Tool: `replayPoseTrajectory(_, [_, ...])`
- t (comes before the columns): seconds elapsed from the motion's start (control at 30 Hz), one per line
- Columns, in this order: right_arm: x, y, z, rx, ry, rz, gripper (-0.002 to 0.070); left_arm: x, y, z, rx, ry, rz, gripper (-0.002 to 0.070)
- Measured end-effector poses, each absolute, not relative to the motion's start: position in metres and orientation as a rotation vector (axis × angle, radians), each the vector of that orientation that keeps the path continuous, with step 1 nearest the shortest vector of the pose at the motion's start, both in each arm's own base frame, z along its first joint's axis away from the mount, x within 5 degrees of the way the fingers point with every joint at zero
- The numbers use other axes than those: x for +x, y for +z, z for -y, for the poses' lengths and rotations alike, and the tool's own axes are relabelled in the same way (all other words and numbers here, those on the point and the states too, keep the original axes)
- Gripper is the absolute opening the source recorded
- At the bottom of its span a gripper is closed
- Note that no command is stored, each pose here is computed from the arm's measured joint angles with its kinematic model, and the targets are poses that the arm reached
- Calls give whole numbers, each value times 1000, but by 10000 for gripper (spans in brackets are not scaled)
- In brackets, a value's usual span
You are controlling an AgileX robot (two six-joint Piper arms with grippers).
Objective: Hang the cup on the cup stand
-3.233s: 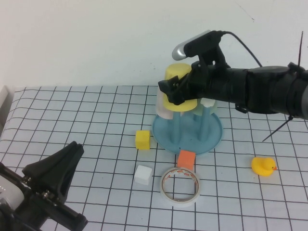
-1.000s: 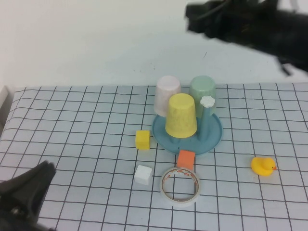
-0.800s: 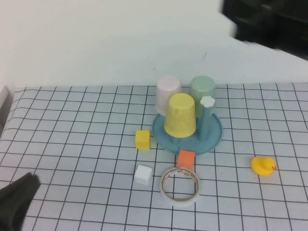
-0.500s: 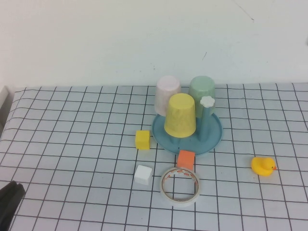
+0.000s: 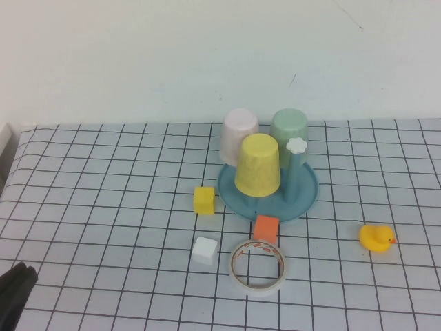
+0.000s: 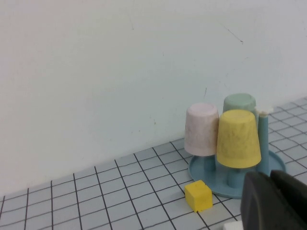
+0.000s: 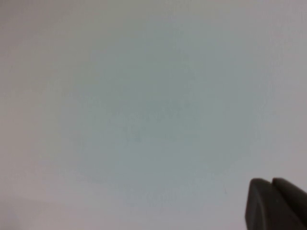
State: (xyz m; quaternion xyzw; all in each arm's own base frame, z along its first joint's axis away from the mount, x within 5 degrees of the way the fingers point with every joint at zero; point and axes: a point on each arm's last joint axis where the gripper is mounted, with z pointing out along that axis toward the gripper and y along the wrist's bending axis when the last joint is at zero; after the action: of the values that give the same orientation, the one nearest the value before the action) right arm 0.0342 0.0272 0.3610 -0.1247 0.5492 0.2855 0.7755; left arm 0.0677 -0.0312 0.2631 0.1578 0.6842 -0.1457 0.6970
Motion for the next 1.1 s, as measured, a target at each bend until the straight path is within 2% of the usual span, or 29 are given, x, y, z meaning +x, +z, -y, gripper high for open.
replayPoseTrajectory(0.3, [46,325,-29,-248,581,-1298,6,68,261,31,356,-322,-1544,-1])
replayPoseTrajectory(0.7, [64,258,-26,-177,469,-1524,5,68,261,31,356,-321,-1545,-1])
replayPoseTrajectory(1.1, [65,255,-25,-190,426,-1531,2,68,261,31,366,-311,-1542,-1])
